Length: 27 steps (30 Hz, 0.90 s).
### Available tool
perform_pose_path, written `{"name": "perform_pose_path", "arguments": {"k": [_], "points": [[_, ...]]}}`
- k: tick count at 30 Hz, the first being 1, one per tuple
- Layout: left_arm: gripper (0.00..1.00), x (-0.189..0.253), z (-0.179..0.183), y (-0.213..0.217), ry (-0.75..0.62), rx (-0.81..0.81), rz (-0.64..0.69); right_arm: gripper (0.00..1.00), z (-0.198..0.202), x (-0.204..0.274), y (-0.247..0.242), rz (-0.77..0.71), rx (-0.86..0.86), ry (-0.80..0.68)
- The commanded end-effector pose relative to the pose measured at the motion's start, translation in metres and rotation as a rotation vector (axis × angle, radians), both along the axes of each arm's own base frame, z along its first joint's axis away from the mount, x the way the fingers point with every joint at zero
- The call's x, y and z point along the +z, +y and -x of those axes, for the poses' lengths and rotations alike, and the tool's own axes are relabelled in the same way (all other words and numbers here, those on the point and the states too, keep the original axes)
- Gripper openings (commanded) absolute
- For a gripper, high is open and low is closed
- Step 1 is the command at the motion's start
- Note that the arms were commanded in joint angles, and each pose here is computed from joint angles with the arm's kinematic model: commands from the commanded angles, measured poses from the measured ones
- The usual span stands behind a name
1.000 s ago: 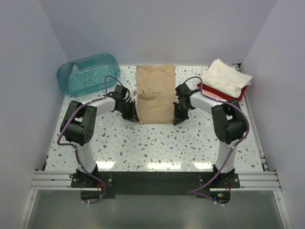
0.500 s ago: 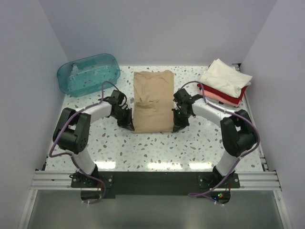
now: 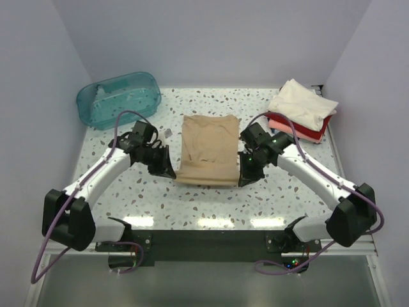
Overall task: Fold and stack the t-shirts
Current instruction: Fold the tshirt
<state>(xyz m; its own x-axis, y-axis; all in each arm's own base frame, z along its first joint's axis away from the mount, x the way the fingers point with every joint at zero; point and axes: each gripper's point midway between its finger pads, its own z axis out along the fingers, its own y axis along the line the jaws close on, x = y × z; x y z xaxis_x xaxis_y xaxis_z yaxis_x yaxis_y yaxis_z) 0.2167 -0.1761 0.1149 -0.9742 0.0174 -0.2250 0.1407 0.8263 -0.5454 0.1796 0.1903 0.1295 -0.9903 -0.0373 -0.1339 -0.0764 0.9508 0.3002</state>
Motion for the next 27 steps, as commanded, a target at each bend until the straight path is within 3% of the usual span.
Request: {"name": "perform_pose_path", "arguments": {"k": [1,9,27], "points": [[0.00,0.031,0.011,0.004,0.015,0.051,0.005,0.00,0.009,0.036,-0.023,0.057,-0.085,-0.036],[0.00,0.068,-0.029,-0.006,-0.101,0.083,0.031,0.00,-0.037,0.082,-0.024,0.067,-0.183,-0.234],[0.00,0.057,-0.147,-0.034,-0.203,0.096,0.048,0.00,-0.150,0.062,-0.034,0.127,-0.262,-0.330]]}}
